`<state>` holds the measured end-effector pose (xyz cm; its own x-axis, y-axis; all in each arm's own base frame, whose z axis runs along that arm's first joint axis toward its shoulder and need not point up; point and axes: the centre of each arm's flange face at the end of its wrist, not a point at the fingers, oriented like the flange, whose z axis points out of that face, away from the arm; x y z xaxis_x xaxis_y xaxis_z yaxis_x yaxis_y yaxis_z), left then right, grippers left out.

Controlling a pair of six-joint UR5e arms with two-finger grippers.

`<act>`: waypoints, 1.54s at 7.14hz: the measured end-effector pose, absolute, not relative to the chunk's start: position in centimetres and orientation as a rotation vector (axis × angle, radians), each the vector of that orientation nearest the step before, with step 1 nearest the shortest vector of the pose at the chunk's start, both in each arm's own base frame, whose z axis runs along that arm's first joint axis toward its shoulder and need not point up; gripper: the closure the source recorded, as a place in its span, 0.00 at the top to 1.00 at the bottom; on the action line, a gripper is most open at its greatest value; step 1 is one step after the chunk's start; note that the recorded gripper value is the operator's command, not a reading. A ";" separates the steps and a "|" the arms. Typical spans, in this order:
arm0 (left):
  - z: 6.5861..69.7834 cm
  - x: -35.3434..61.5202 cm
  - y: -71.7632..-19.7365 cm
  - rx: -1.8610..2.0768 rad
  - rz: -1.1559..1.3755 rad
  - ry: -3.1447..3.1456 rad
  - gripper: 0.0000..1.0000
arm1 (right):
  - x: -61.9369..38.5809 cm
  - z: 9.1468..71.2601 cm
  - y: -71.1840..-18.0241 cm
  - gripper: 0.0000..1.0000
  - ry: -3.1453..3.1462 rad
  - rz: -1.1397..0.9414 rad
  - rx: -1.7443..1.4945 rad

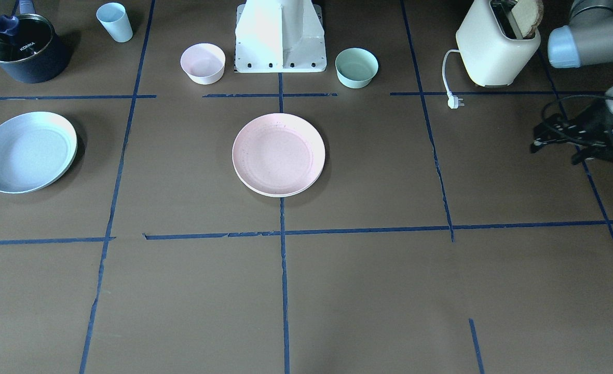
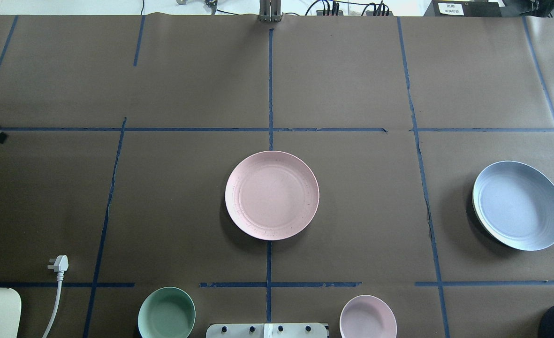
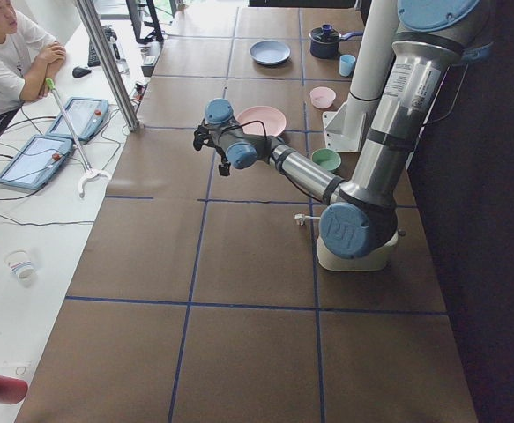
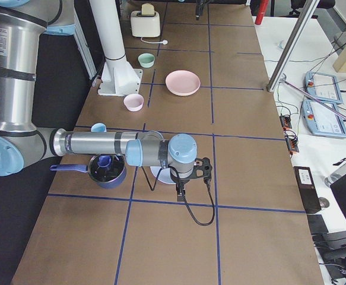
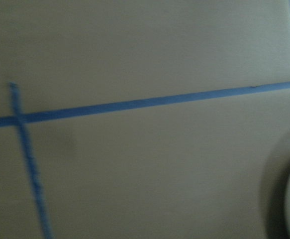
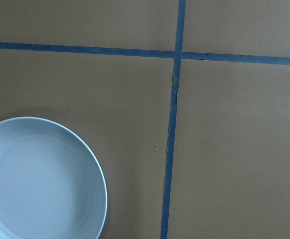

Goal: Stack three plates with pink and blue
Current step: 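Move the right gripper toward the light blue plate's rim, then grasp the light blue plate's rim with the right gripper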

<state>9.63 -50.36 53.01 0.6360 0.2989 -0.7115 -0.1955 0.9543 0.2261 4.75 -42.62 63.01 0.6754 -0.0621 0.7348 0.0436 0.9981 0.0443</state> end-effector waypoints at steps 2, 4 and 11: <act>59.6 -1.0 -46.5 0.107 0.276 0.791 1.00 | 3.0 63.0 -43.0 1.00 -0.817 -0.054 -0.019; 62.6 -5.4 -42.8 0.087 0.247 0.790 1.00 | 0.9 65.9 -41.2 0.99 -0.827 -0.002 -0.040; 62.9 -6.1 -41.9 0.093 0.244 0.792 1.00 | -9.3 71.0 -38.3 0.68 -0.945 0.058 0.001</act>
<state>-6.14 -41.88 62.88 0.6757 0.2517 -0.6929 -0.1819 0.9678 0.1741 -9.30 -38.29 71.01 0.5847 0.0493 0.8097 -0.0499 0.9984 -0.0248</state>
